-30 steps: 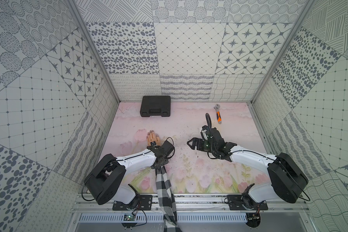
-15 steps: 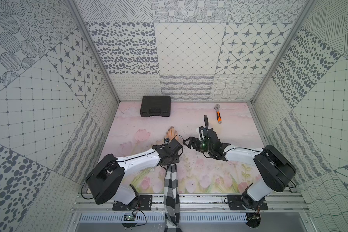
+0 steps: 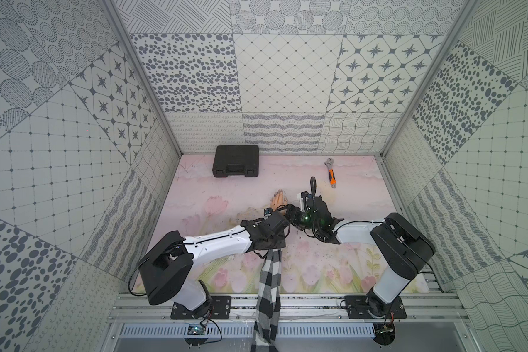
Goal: Take off the watch
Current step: Adjust the hand at the center of the board.
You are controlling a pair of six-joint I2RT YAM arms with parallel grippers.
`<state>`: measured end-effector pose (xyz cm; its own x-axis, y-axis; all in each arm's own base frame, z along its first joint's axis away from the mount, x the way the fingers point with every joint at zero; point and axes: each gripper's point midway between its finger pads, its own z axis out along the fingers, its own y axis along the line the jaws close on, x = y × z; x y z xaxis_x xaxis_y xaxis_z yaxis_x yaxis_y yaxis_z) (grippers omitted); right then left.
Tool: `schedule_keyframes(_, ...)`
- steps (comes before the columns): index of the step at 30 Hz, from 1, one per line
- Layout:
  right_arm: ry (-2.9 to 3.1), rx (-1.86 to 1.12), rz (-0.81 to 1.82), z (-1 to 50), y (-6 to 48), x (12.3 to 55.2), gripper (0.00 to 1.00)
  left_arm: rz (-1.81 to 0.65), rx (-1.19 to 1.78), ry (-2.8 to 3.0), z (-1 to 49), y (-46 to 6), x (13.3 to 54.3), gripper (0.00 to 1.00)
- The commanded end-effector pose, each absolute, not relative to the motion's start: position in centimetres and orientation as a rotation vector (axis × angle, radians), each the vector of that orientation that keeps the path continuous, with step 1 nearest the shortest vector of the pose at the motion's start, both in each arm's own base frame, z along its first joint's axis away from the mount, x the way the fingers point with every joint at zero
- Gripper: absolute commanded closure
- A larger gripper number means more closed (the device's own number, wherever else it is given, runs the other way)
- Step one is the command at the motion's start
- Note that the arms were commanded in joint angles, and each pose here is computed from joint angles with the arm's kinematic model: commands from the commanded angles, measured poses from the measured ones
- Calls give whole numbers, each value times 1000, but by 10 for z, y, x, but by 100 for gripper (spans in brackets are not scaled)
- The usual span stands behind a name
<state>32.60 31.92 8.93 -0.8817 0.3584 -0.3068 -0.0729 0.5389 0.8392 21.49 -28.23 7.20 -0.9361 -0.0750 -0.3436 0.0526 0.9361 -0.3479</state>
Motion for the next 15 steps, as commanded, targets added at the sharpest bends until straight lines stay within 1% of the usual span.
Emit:
schedule_keyframes(1, 2255, 280, 1390, 100, 322, 336, 15, -617, 3, 2654, 93, -308, 224, 62)
schedule_keyframes(5, 2252, 285, 1419, 99, 322, 337, 33, -622, 6, 2654, 92, -311, 225, 60)
schedule_keyframes(8, 2262, 287, 1413, 99, 321, 335, 49, -633, 6, 2651, 94, -312, 225, 56)
schedule_keyframes(9, 2265, 294, 1406, 99, 319, 334, 54, -636, 8, 2650, 94, -313, 225, 52)
schedule_keyframes(11, 2265, 321, 1379, 100, 312, 333, 60, -642, 7, 2649, 96, -312, 224, 42)
schedule_keyframes(12, 2271, 332, 1362, 100, 309, 332, 62, -644, 5, 2645, 98, -311, 224, 39)
schedule_keyframes(14, 2283, 350, 1305, 104, 300, 330, 65, -646, -5, 2634, 104, -308, 223, 24)
schedule_keyframes(15, 2294, 356, 1274, 105, 296, 328, 65, -639, -13, 2627, 106, -304, 223, 19)
